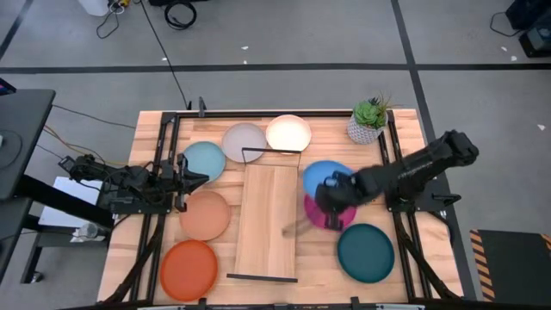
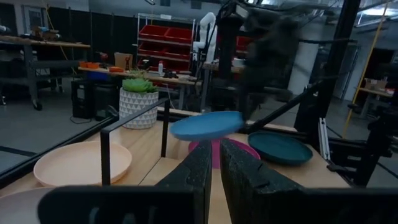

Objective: Place and stack plates onto a shelf
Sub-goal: Put the blue plate on the shelf

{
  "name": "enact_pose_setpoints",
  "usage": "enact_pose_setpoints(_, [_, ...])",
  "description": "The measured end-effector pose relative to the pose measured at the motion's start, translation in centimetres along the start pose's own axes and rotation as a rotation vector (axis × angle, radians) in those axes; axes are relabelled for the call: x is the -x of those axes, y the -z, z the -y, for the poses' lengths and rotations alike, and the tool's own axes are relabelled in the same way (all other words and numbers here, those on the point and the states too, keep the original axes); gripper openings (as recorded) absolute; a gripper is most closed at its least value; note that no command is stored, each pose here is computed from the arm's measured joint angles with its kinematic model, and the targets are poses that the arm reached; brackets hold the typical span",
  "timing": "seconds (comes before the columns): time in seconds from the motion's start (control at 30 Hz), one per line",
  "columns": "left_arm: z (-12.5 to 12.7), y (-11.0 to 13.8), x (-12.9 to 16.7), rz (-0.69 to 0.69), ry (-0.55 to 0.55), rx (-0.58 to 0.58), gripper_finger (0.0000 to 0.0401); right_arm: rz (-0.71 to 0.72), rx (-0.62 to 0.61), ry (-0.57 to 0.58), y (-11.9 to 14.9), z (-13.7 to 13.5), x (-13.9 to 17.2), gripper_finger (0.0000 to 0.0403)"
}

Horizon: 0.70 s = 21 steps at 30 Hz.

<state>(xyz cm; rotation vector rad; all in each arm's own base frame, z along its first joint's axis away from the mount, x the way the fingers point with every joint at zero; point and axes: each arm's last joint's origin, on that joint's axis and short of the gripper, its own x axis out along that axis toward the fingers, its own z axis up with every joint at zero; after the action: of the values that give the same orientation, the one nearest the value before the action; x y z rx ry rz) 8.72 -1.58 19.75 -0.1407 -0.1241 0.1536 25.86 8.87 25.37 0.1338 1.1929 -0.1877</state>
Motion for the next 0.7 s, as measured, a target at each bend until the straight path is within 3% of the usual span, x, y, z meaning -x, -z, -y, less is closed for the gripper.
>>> enact_pose_setpoints(0.13, [0.0, 0.0, 0.0, 0.002, 0.000, 0.004, 0.0039, 0.100, 0.215, -0.024, -0.8, -3.3, 0.2, 0.0014])
enact_pose_setpoints(0.37, [0.0, 0.0, 0.0, 0.004, 0.000, 0.005, 0.0039, 0.247, 0.577, -0.035, -4.1, -5.7, -3.8, 0.0014])
enact_pose_setpoints(0.7, [0.0, 0.0, 0.0, 0.005, -0.003, -0.026, 0.0039, 0.190, 0.641, 0.084, -8.2, -2.2, -9.3, 0.0027])
